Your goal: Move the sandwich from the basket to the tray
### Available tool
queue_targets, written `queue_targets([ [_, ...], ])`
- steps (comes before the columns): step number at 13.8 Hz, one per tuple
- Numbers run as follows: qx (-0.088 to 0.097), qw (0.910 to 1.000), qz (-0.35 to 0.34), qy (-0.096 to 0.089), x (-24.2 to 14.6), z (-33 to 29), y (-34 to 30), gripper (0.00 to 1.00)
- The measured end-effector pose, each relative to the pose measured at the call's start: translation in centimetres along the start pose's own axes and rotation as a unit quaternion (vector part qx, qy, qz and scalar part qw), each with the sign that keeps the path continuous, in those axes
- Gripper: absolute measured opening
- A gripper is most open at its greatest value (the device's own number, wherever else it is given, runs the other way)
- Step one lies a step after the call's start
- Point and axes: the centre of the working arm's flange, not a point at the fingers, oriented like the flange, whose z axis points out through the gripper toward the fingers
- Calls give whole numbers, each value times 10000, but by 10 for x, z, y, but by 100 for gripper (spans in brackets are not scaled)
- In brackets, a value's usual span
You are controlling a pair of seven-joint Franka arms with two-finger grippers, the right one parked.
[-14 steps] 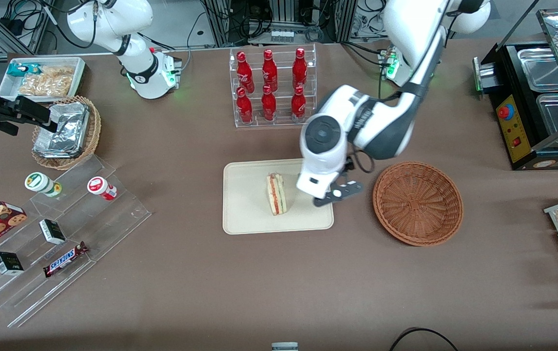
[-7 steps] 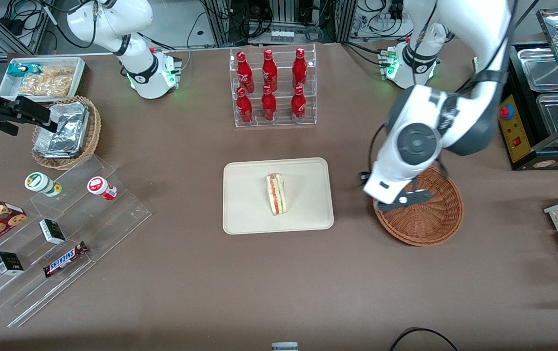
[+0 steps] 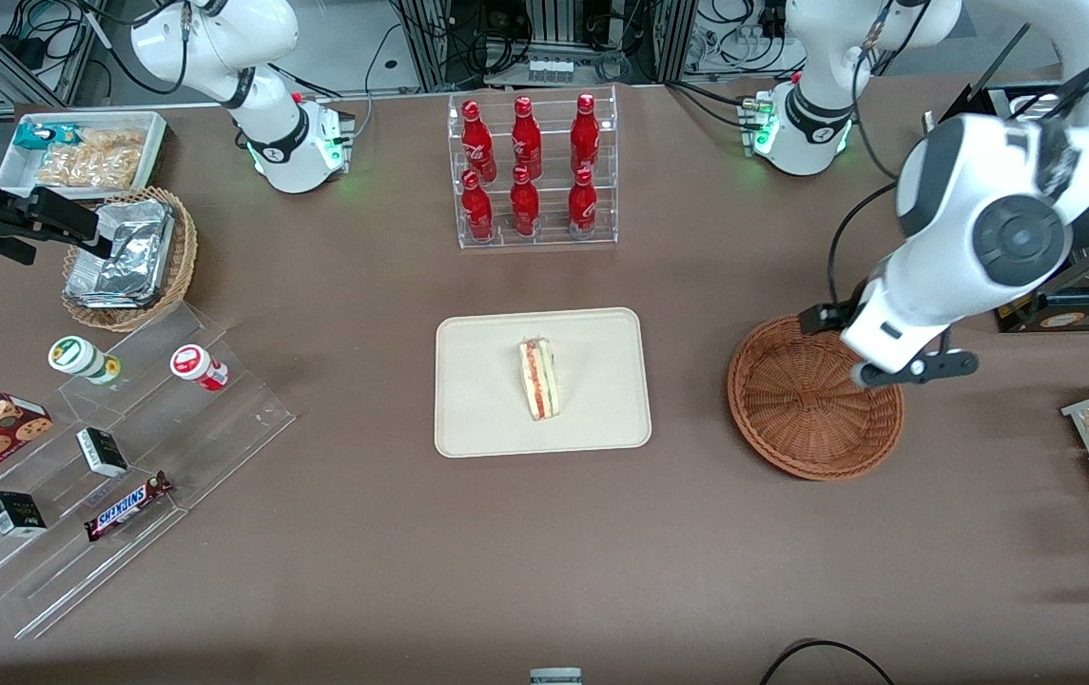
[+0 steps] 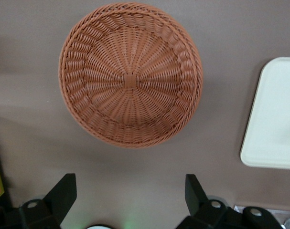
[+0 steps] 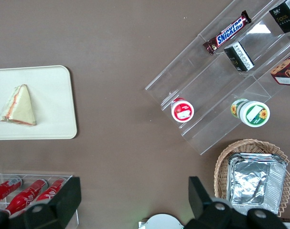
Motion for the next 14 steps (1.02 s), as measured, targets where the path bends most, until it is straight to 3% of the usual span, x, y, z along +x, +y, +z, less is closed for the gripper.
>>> queue_targets([
  [10, -41, 9986, 508, 137, -44, -64, -70, 100],
  [14, 15, 9984, 571, -24, -64, -89, -80, 100],
])
